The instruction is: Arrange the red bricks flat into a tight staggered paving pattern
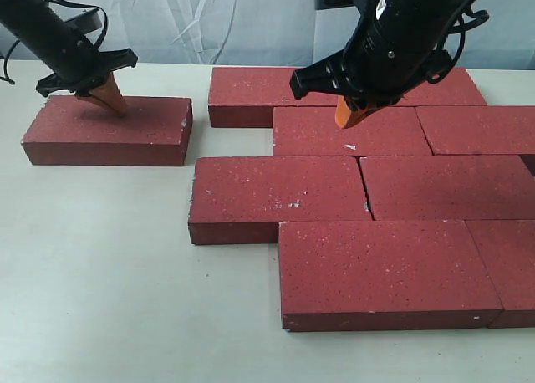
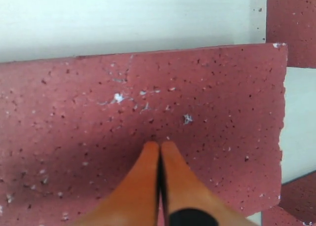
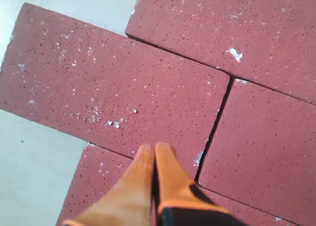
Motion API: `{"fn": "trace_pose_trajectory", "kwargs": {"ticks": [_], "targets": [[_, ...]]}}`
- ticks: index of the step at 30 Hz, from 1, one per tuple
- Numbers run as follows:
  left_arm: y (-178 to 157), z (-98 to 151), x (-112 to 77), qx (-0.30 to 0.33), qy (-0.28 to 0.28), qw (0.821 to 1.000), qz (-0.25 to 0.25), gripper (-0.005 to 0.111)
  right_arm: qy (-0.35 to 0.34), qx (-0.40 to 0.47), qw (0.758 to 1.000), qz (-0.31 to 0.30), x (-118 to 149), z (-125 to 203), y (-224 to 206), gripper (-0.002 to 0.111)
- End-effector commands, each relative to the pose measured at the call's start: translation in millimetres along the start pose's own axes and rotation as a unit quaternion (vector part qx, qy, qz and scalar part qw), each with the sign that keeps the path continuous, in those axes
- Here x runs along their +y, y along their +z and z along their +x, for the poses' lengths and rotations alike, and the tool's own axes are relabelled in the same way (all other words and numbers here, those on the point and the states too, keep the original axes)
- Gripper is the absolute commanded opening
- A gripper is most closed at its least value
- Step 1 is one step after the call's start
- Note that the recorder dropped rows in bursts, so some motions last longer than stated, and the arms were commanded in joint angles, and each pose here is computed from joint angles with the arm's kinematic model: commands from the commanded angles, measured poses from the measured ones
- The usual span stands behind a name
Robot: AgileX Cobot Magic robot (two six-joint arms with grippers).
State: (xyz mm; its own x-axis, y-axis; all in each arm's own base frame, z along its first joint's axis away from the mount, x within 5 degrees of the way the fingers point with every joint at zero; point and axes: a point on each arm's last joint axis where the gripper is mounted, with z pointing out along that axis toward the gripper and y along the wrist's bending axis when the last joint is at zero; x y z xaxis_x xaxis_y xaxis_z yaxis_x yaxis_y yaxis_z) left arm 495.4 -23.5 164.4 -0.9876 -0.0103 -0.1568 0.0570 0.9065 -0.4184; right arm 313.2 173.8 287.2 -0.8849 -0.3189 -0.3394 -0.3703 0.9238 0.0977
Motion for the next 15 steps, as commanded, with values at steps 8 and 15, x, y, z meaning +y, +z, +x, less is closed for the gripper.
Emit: {"fn": "trace_pose_trajectory", "kwargs": {"ticks": [8,15], "targets": [[-21,-3,-27.1,-0.04,0.076,0.992,-0.092,0.0,0.0,-0.004,1.0,0.003,-2,-1,-1,-0.001],[-51,-4,-55.4,-0.093,0.099,0.984,-0.117,0.0,0.0,-0.003,1.0,0.003,-2,-1,-1,-0.001]]}}
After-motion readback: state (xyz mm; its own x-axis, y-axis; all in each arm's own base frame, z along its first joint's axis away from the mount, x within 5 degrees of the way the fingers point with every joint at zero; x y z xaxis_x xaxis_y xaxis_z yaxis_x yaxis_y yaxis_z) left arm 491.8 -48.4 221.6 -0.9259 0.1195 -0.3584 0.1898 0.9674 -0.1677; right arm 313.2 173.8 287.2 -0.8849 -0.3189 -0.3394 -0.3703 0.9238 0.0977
